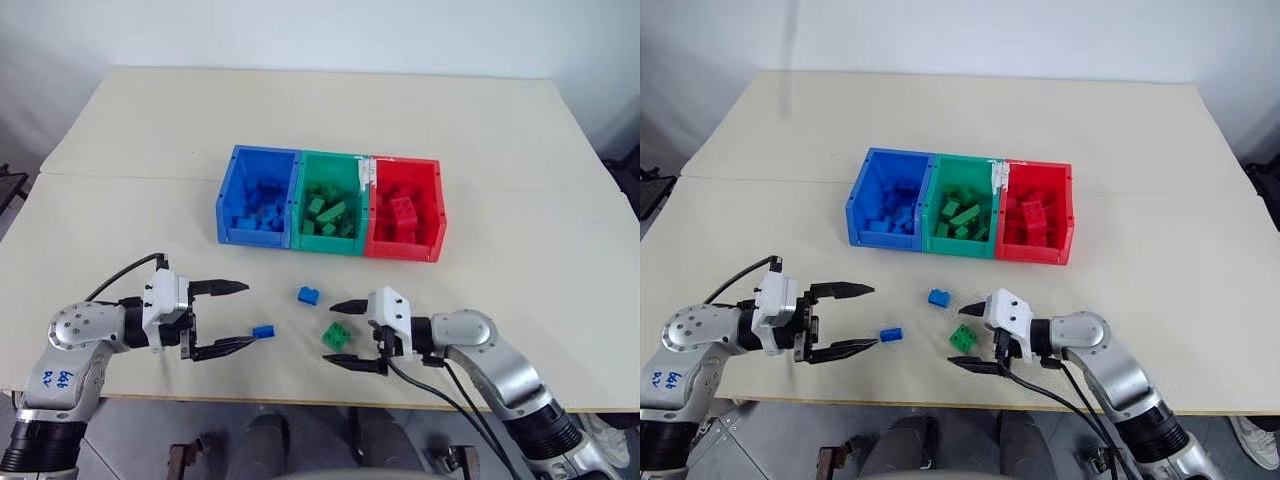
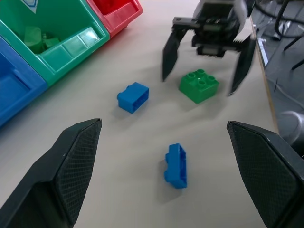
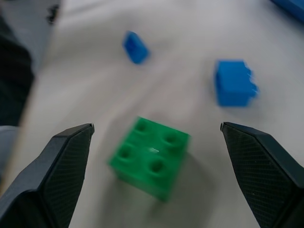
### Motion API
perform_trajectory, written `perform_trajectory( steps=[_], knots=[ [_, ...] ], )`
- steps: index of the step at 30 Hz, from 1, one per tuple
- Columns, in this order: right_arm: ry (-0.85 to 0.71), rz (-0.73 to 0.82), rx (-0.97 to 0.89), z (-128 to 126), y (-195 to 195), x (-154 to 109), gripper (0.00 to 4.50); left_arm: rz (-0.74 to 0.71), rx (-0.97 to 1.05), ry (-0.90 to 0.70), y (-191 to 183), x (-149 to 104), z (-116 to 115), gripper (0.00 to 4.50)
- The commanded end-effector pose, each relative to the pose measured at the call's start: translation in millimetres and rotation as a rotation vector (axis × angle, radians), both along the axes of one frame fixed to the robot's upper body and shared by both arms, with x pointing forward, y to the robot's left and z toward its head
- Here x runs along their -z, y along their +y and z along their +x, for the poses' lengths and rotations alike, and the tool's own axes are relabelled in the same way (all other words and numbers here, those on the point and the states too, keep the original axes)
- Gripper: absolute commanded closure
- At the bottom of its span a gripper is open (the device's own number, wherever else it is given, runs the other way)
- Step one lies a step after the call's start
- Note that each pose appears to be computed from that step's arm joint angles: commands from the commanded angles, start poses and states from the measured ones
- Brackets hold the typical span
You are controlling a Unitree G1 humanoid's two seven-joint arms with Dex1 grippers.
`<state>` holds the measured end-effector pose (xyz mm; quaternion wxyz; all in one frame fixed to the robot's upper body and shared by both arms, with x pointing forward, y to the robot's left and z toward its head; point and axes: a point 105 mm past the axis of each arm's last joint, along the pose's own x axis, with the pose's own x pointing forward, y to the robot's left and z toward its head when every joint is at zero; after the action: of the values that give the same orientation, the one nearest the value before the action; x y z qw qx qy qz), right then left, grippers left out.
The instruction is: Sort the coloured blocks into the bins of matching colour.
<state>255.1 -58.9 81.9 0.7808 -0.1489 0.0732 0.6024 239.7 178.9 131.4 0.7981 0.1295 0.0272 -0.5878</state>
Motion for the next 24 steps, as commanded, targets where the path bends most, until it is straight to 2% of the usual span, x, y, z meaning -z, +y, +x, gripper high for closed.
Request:
perform_trajectory(
  steps=[1, 3, 10, 14, 17, 19, 22, 24],
  knots=[
    [-0.023, 0.011, 0.020, -0.8, -1.3, 1.3, 0.21, -0.017, -0.003, -0.033, -0.9, -12.9, -4.3, 0.00],
    [-0.019, 0.016, 0.024, -2.0, -1.5, 2.2, 0.66, -0.017, -0.004, -0.029, -1.2, -13.1, -4.6, 0.00],
    [-0.030, 0.034, 0.021, 0.9, -12.6, -7.6, 2.98, -0.031, -0.003, -0.042, -3.5, -15.4, 3.2, 0.00],
    [-0.084, 0.140, 0.083, 24.1, -17.3, -45.1, 3.03, -0.064, -0.061, -0.059, -2.0, -16.4, 9.1, 0.00],
    [-0.153, 0.219, 0.160, 53.8, -19.4, -81.0, 3.03, -0.101, -0.158, -0.070, 5.9, -15.1, 13.2, 0.00],
    [-0.172, 0.258, 0.199, 67.2, -18.7, -95.2, 3.03, -0.109, -0.192, -0.068, 9.6, -12.8, 13.0, 0.00],
    [-0.267, 0.301, 0.266, 103.5, -10.4, -131.2, 3.03, -0.105, -0.280, -0.048, 23.2, 0.0, 7.7, 0.00],
    [-0.303, 0.306, 0.341, 126.2, -8.0, -144.7, 3.03, -0.103, -0.314, -0.040, 27.3, 5.8, 4.2, 0.00]
  ],
)
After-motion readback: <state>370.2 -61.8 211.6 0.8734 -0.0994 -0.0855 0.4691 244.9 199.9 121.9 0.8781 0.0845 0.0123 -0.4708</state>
